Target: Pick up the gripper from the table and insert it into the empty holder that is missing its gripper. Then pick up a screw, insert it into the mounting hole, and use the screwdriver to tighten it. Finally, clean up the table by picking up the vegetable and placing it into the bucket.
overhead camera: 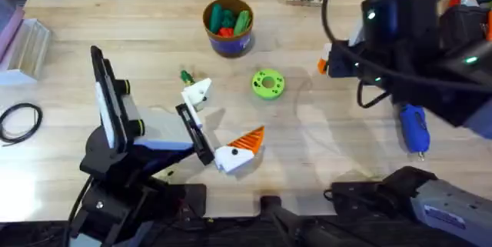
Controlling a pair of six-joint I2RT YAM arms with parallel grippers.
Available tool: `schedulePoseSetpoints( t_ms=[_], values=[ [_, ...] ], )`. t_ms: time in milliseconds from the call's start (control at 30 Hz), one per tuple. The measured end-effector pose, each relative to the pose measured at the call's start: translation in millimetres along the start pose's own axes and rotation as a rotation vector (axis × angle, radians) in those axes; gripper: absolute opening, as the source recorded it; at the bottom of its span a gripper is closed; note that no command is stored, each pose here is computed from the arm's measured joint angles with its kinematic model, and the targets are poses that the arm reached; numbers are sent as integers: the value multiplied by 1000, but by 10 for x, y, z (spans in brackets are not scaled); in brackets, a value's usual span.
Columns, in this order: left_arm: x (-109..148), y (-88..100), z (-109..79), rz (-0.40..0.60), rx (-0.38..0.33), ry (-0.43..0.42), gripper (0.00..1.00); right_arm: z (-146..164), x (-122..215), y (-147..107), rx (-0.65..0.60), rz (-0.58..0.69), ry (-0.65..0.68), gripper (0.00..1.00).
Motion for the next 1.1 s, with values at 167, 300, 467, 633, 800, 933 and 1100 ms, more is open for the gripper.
schedulePoseSetpoints(
  t_ms=[167, 300, 467, 633, 800, 933, 1100],
  values=[
    [0, 0, 1, 0, 0, 0, 987, -106, -175, -130, -49, -34, -119, 7],
    [0, 0, 0, 0, 0, 0, 986, -160, -249, -149, -71, -59, -181, 7],
    [0, 0, 0, 0, 0, 0, 985, -129, -483, -321, -45, 10, -223, 7],
    [0, 0, 0, 0, 0, 0, 985, -85, -534, -398, -49, 35, -238, 7],
    [0, -1, 0, 0, 0, 0, 985, -2, -492, -448, -42, 43, -241, 26],
    [0, 0, 0, 0, 0, 0, 985, 72, -453, -506, -8, 62, -239, 12],
    [0, 0, 0, 0, 0, 0, 985, 116, -410, -586, -8, 87, -245, 11]
  ],
)
Point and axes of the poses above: each hand's point on the last joint's axis, 136 mm out from that joint toward the fingers, its own x axis back along the fingers, its own z axis along the line the jaws close on, y = z × x, the point moved 4 cm from there along x, back along the fingers, and after that the axes turned 13 degrees about x, right-handed, at the moved point
